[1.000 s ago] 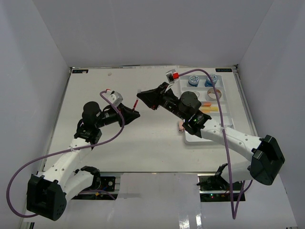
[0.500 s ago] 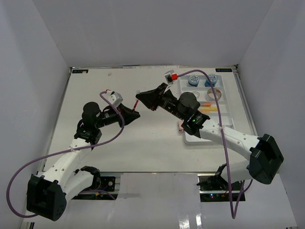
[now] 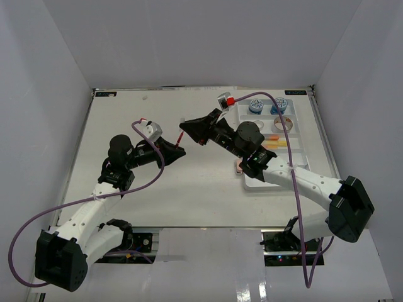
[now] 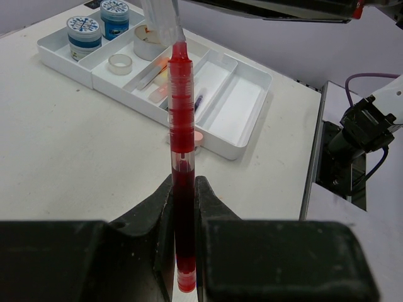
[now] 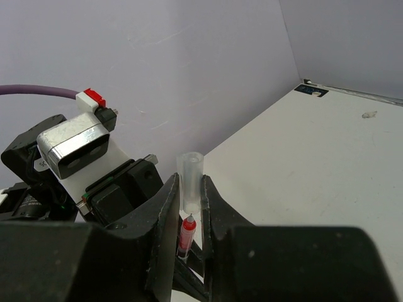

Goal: Sort the stationery into containers
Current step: Close the pen cap on the pen.

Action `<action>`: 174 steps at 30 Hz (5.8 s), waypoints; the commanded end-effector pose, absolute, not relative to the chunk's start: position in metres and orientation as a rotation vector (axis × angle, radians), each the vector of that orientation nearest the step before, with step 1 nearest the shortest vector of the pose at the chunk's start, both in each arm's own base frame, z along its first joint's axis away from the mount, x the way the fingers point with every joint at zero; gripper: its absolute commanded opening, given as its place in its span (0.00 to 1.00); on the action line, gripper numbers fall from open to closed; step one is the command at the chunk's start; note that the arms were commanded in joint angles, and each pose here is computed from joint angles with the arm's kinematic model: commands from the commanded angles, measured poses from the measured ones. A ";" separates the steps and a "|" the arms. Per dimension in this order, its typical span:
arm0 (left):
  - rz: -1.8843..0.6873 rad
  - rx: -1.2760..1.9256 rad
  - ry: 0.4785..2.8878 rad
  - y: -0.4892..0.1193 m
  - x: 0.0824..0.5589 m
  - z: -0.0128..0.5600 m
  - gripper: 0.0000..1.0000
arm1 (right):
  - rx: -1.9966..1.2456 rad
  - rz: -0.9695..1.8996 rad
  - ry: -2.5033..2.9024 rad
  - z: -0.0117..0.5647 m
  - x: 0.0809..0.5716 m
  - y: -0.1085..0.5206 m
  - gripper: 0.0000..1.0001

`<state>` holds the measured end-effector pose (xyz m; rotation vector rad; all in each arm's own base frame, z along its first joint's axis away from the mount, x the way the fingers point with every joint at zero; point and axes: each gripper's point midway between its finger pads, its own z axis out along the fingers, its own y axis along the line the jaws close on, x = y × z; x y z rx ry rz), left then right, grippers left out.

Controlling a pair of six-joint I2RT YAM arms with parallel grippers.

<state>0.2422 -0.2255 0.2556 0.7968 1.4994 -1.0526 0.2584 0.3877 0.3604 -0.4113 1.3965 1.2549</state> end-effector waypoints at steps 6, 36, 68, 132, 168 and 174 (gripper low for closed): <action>-1.058 0.824 1.459 -0.227 0.236 0.262 0.00 | -0.391 1.240 1.264 0.398 0.254 0.374 0.08; -1.049 0.802 1.445 -0.226 0.237 0.264 0.00 | -0.401 1.322 1.294 0.374 0.244 0.379 0.08; -1.118 0.800 1.217 -0.241 0.239 0.322 0.01 | -0.480 1.363 1.134 0.388 0.234 0.389 0.26; -1.341 1.085 1.289 -0.256 0.206 0.290 0.00 | -1.194 1.313 0.979 0.402 0.220 0.378 0.59; -1.306 1.070 1.277 -0.255 0.209 0.292 0.00 | -1.211 1.399 1.124 0.373 0.215 0.390 0.08; -1.290 1.080 1.289 -0.254 0.210 0.290 0.00 | -1.230 1.407 1.209 0.362 0.215 0.393 0.08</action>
